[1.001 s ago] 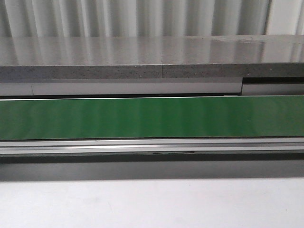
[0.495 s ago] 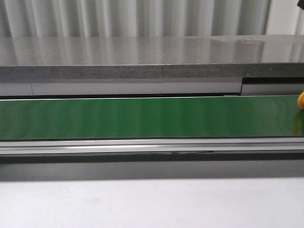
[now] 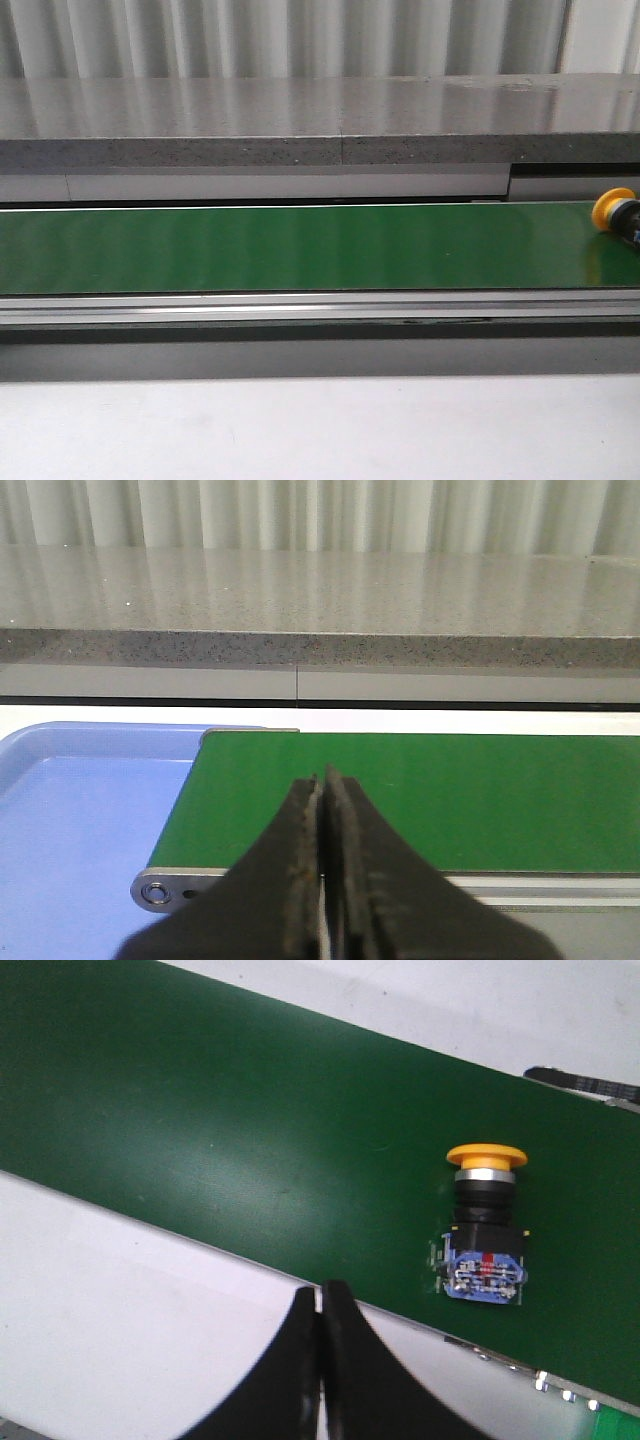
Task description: Move button from right to left
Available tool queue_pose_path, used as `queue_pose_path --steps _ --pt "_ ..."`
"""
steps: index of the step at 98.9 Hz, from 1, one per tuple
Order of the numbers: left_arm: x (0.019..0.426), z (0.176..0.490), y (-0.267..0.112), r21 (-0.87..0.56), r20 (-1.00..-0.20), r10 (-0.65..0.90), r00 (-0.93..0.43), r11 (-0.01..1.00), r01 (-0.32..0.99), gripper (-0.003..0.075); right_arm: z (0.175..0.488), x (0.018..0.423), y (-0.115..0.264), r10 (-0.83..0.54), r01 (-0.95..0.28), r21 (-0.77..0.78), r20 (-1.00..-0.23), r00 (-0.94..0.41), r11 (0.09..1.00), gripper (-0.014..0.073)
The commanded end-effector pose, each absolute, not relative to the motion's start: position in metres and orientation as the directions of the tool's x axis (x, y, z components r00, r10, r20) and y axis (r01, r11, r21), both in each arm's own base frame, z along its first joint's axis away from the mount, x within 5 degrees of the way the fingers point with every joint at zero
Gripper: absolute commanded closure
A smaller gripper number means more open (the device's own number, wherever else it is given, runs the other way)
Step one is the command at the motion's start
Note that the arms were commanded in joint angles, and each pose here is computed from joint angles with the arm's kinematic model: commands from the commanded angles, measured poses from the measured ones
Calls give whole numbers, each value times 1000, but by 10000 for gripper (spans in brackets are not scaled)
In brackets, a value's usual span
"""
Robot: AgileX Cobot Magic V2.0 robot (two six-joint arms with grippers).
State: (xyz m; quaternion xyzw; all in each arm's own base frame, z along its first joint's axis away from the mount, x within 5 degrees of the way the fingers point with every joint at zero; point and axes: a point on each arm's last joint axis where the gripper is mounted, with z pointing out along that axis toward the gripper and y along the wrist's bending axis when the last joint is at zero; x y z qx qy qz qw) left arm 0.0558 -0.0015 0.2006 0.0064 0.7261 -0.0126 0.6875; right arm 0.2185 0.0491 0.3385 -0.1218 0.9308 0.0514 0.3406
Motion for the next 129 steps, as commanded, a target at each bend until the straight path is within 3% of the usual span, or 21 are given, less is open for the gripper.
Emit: queue_pose_path --steps 1,64,99,101,102,103,112,129 --pt "55 201 -1 -16 -999 -17 32 1000 26 740 356 201 47 -180 -272 -3 -758 -627 962 662" --pt "55 201 -1 -16 -999 -17 32 1000 26 740 320 58 17 -115 -264 -23 -934 -338 964 662" --pt "54 207 -1 -14 -995 -17 101 1000 27 740 314 25 10 -86 -261 -28 -973 -212 965 662" --pt "54 209 -1 -14 -993 -17 113 1000 28 740 314 25 10 -87 -261 -28 -973 -214 965 662" --pt "52 274 -1 -7 -1000 -7 -15 1000 24 740 314 25 10 -87 -261 -28 -973 -215 965 662" --pt "60 289 -1 -7 -987 -3 -159 1000 22 710 314 25 10 -87 -261 -28 -973 -215 965 662" --pt "67 295 -1 -7 -982 -2 -191 1000 22 589 314 25 10 -87 -261 -28 -973 -215 965 662" --pt "78 295 -2 -6 -971 -1 -238 1000 21 216 314 25 10 -87 -261 -28 -973 -215 965 662"
